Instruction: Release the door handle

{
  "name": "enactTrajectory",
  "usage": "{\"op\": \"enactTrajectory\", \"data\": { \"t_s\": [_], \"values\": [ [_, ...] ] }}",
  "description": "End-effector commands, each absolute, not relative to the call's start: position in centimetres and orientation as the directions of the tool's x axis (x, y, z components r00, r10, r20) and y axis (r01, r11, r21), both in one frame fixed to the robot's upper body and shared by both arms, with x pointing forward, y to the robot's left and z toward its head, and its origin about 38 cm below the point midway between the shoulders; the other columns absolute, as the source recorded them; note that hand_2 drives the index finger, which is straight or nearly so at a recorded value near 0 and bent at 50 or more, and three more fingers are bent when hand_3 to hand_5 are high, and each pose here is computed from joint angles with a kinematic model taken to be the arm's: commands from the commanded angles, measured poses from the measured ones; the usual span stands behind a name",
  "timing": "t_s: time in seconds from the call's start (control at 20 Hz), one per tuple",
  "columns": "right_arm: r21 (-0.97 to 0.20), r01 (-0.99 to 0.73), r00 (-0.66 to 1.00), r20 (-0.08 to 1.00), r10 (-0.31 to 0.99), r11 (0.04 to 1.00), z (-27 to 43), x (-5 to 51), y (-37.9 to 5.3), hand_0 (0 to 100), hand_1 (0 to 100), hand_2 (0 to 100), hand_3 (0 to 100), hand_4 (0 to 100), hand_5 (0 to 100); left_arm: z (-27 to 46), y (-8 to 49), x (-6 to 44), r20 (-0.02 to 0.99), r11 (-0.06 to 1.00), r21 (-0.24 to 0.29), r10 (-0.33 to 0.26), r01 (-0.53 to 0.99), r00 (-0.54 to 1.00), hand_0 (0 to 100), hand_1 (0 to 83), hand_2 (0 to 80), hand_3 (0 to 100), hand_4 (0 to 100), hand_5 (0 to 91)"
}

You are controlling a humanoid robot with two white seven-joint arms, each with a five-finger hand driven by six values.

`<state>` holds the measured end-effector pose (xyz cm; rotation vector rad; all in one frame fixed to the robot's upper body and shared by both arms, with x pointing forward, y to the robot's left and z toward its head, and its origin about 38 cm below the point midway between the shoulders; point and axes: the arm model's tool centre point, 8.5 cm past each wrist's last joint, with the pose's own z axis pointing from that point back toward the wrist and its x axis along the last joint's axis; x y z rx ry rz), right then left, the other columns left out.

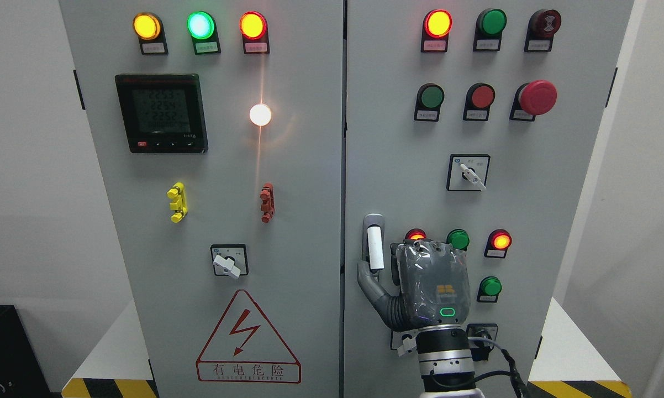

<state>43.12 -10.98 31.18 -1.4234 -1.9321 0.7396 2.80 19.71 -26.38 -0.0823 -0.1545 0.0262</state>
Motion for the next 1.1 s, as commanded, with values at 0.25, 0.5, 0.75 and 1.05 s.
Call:
{"op": "enactTrajectory", "data": {
  "t_s": [0.25, 0.5, 0.75, 1.05],
  "values": [
    [-0.742, 0.616, -0.222, 0.16, 0.962, 0.265, 31.19, 43.18, -11.29, 39, 37, 96, 100, 95, 100, -26.4, 19.71, 2.2, 0.143, 0.996, -0.084, 0.033, -0.021, 0.989, 12, 55.6, 0.0, 0, 0, 0.0],
    [-0.742, 0.615, -0.22, 0.162, 0.962, 0.266, 31.18, 43.2, -11.36, 39, 36, 96, 100, 95, 100, -26.4, 19.71, 2.18, 0.141, 0.996, -0.084, 0.033, -0.021, 0.989, 12, 55.6, 0.0, 0, 0, 0.0],
    [-0.743, 0.615, -0.206, 0.172, 0.963, 0.265, 31.16, 43.27, -11.6, 40, 36, 96, 100, 95, 100, -26.4, 19.71, 2.18, 0.141, 0.996, -0.084, 0.033, -0.021, 0.989, 12, 55.6, 0.0, 0, 0, 0.0],
    [-0.742, 0.616, -0.205, 0.175, 0.963, 0.266, 31.2, 43.26, -11.67, 42, 36, 96, 100, 95, 100, -26.4, 19.71, 2.2, 0.143, 0.996, -0.084, 0.033, -0.021, 0.989, 12, 55.6, 0.0, 0, 0, 0.0]
  ]
}}
